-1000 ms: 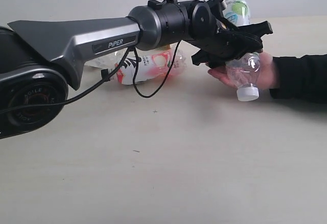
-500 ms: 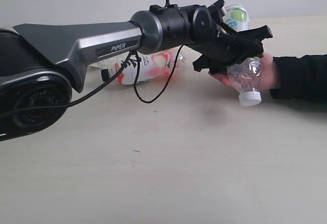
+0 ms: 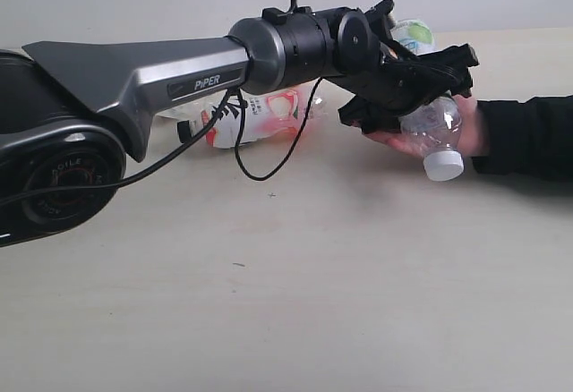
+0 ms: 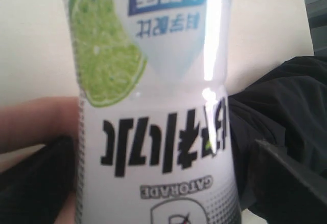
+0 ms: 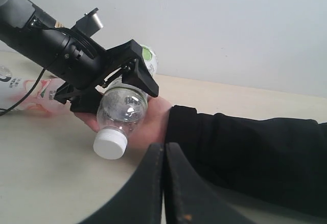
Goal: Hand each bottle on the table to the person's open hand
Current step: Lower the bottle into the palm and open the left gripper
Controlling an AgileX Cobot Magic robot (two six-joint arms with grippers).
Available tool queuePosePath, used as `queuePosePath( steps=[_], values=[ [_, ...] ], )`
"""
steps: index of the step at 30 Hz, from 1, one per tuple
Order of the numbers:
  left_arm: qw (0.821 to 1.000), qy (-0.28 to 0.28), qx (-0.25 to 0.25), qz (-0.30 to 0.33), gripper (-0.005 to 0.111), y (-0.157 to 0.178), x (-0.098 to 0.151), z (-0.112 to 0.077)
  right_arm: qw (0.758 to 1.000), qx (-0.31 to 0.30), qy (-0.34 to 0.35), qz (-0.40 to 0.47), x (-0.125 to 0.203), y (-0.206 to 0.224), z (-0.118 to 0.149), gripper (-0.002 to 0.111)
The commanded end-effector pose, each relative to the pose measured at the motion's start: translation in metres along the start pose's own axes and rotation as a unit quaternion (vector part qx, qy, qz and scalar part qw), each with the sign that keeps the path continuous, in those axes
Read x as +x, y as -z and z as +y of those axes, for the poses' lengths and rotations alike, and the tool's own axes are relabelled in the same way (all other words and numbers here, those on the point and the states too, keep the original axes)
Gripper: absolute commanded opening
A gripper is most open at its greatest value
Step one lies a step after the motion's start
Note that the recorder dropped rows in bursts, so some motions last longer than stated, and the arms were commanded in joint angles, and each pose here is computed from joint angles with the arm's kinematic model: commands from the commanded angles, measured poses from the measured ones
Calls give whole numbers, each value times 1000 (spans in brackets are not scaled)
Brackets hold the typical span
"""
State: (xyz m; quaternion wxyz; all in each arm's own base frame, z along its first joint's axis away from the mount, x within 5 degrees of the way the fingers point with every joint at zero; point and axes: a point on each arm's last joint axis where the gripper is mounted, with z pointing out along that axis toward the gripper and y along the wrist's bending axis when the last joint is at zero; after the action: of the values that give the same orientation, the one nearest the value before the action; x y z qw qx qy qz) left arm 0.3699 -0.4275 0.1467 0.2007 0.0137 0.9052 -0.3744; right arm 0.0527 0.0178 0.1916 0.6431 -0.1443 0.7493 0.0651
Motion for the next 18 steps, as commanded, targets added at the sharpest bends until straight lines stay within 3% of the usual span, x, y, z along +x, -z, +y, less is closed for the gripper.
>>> queuePosePath(
  steps=[1, 9, 18],
  values=[
    [1000, -4, -2, 4, 89, 2, -1, -1, 1000, 4, 3, -6, 0, 0, 0, 0],
    [1000, -10, -13, 12, 89, 14, -10, 0, 1000, 4, 3, -6, 0, 0, 0, 0],
    [999, -33, -12, 11, 89, 36, -19, -15, 1000, 4, 3, -6, 0, 0, 0, 0]
  ],
)
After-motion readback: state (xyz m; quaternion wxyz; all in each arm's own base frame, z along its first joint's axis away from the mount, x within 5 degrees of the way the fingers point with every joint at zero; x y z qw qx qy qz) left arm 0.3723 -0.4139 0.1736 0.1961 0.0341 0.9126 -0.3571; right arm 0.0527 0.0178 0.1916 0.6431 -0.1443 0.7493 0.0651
